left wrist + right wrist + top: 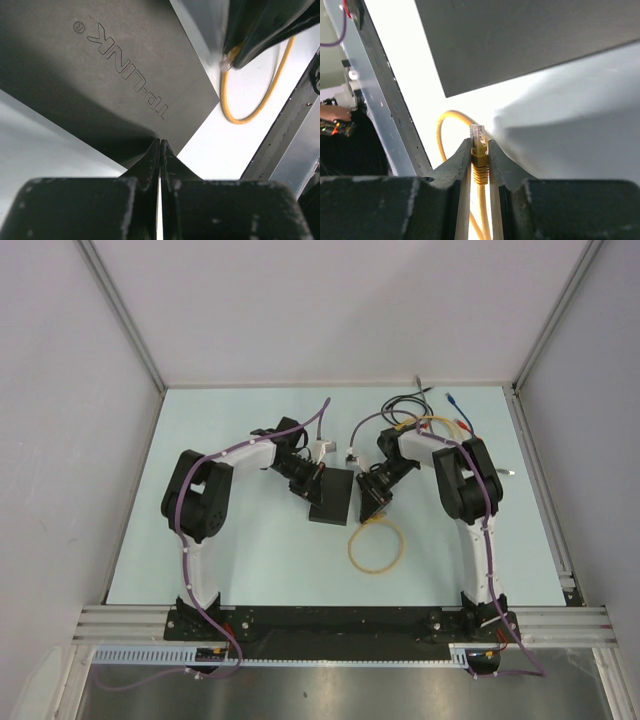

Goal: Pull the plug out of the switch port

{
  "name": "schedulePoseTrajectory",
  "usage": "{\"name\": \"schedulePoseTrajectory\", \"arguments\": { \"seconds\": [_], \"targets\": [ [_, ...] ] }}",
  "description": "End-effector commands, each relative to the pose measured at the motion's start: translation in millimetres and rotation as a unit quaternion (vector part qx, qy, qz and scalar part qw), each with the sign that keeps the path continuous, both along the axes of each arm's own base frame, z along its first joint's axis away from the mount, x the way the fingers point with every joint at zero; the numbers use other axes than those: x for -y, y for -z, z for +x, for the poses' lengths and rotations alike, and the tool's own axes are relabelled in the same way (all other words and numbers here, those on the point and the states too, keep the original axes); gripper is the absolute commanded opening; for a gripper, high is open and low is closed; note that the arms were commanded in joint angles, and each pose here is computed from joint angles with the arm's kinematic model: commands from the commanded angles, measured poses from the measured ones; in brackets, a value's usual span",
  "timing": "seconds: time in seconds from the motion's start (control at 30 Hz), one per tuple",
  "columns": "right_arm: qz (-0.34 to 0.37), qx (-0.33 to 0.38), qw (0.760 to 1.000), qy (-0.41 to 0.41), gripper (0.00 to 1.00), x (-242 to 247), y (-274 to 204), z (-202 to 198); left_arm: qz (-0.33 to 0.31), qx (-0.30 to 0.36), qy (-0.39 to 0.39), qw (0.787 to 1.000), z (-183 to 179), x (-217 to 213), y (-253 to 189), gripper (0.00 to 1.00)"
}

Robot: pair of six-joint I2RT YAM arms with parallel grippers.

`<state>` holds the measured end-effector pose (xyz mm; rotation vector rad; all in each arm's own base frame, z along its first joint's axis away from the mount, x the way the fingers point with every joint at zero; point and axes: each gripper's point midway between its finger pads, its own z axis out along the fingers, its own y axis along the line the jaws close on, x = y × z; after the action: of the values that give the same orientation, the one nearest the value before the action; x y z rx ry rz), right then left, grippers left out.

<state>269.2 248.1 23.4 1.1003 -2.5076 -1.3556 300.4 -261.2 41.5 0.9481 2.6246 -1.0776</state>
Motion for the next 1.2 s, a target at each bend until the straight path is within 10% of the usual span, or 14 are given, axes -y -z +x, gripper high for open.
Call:
{"name": "schedulePoseTrajectory", "arguments": {
  "seconds": [0.0,0.4,0.67,0.7,0.73,0.8,1.17],
  "targets": [
    [0.06,0.106,0.992,0.02,0.0,6,-69,48,0.019,0.032,0.009,0.999,7,-3,1,0.0],
    [0.158,0.334,0.898,0.239,0.0,136,-281,214,0.015,0.051,0.012,0.999,3,-8,-9,0.0],
    [0.075,0.294,0.885,0.353,0.05,167,-222,267,0.007,0.038,0.006,0.999,9,-1,-10,0.01],
    [0.055,0.287,0.887,0.358,0.16,162,-208,269,0.009,0.042,0.005,0.999,11,-2,-11,0.02],
    [0.009,0.281,0.884,0.374,0.56,170,-184,272,0.01,0.046,0.005,0.999,12,-2,-12,0.04],
    [-0.01,0.284,0.884,0.372,0.99,168,-173,274,0.013,0.052,0.003,0.999,13,-3,-13,0.11],
    [-0.161,0.38,0.803,0.429,1.0,152,-192,285,0.102,0.142,-0.037,0.984,40,-33,-18,0.59]
  ]
}}
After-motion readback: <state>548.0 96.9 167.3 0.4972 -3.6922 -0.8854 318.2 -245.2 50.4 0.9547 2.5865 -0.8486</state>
